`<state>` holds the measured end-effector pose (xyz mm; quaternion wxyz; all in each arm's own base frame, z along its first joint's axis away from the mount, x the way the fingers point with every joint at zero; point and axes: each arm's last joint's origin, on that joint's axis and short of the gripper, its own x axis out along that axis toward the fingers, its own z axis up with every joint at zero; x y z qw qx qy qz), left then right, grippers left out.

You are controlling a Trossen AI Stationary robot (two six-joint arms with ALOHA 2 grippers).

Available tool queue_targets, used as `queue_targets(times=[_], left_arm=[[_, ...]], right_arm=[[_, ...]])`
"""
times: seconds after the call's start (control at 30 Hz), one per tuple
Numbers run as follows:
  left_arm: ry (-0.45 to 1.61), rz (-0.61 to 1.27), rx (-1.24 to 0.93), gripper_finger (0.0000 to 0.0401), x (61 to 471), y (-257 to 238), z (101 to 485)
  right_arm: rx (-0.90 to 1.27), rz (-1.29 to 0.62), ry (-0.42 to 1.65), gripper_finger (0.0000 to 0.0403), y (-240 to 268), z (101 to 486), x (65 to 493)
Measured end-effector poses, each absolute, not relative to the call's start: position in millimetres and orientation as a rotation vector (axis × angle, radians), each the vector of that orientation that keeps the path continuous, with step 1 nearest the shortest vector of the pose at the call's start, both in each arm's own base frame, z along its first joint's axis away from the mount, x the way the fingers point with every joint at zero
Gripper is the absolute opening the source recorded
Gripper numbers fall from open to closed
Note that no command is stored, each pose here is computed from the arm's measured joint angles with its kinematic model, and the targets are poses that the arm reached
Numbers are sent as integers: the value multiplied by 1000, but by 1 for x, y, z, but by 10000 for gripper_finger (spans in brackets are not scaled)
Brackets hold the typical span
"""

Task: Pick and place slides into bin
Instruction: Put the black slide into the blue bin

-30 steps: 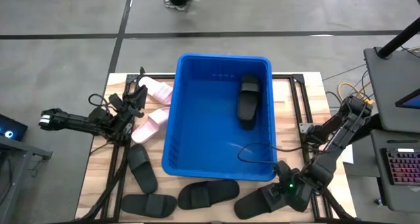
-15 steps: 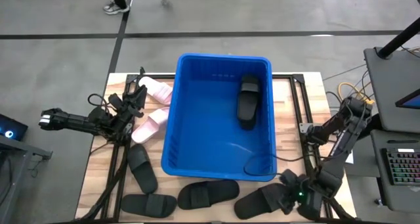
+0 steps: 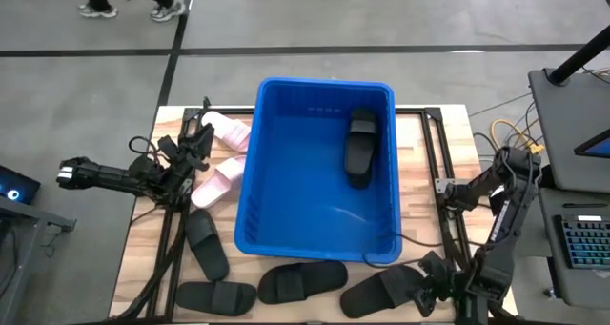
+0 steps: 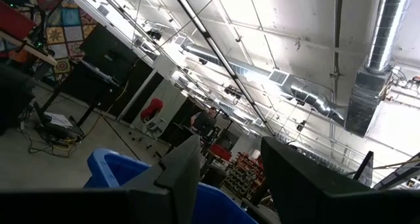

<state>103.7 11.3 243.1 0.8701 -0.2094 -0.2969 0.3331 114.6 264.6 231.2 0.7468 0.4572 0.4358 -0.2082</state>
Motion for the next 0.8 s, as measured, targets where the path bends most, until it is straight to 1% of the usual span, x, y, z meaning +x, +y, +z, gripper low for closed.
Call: queue_targets(times=[0.23, 0.47, 0.6, 0.8], left_arm=[[-617, 701, -438, 148, 104, 11, 243], [-612, 704, -435, 148, 105, 11, 242], [-613, 704, -436, 148, 105, 11, 242], [-613, 705, -437, 148, 105, 11, 242]], right_arm=[[946, -551, 947, 219, 272, 199, 114], [933, -635, 981, 219, 280, 176, 113], [949, -639, 968, 219, 284, 170, 114], [1019, -591, 974, 219, 289, 174, 116]])
